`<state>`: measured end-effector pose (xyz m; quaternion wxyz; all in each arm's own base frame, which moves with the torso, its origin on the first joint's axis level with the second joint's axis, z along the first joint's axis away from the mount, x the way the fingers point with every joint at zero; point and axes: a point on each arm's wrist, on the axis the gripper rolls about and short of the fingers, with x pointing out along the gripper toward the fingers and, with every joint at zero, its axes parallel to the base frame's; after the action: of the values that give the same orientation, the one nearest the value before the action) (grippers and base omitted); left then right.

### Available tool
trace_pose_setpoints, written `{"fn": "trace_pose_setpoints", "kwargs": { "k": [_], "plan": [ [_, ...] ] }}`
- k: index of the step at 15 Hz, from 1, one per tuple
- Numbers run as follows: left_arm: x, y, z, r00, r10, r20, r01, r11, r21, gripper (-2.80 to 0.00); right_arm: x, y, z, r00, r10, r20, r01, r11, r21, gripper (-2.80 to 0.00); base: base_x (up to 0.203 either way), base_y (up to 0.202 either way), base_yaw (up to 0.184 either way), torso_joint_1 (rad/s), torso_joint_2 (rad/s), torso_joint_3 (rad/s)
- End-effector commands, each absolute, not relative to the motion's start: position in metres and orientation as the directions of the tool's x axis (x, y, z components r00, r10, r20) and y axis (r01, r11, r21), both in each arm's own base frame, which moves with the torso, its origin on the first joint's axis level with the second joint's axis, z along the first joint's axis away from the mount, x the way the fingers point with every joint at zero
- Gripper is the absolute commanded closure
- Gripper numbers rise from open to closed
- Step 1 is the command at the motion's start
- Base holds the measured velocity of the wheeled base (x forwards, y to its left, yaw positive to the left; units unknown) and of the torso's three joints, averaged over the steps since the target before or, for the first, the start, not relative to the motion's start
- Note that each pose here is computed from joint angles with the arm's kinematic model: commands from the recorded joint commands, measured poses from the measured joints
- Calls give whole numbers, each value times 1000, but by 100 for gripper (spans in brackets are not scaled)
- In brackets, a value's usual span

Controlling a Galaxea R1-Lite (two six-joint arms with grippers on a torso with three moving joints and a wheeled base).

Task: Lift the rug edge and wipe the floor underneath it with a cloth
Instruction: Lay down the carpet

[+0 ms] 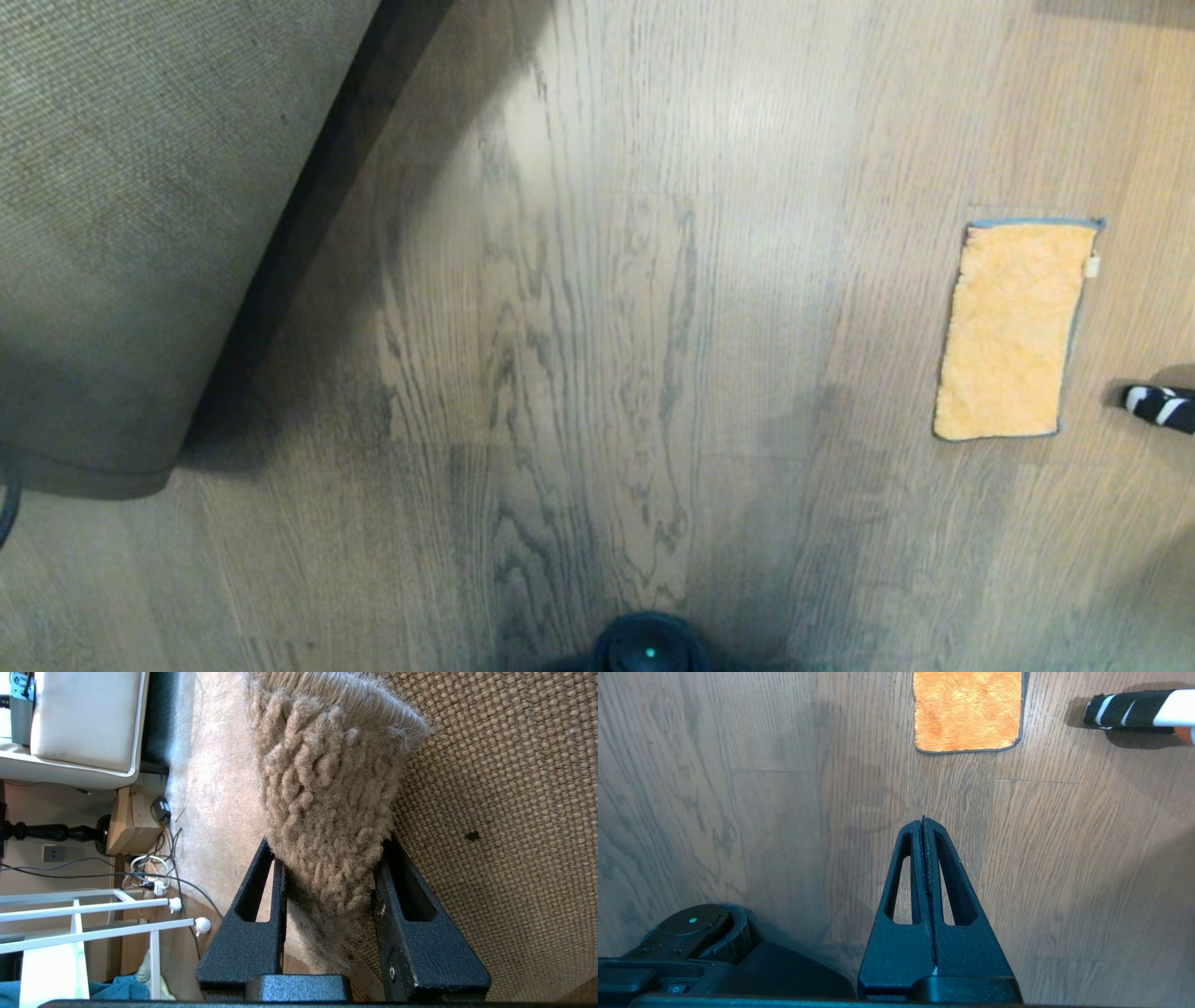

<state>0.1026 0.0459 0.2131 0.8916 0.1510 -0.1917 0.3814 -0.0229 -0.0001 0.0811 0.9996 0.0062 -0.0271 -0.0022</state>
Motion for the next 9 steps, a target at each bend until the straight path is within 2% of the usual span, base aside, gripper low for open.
{"fn": "trace_pose_setpoints", "kwargs": {
  "k": [1, 9],
  "plan": [
    [102, 46, 214, 630, 624, 462, -742, 660, 120, 0, -23, 0, 81, 999, -5, 53, 4, 1000, 12, 0, 0, 0, 0, 0, 0, 0],
    [102, 46, 208, 652, 630, 421, -734, 663, 144, 0, -23, 0, 81, 999, -5, 52, 4, 1000, 12, 0, 0, 0, 0, 0, 0, 0]
  ]
}}
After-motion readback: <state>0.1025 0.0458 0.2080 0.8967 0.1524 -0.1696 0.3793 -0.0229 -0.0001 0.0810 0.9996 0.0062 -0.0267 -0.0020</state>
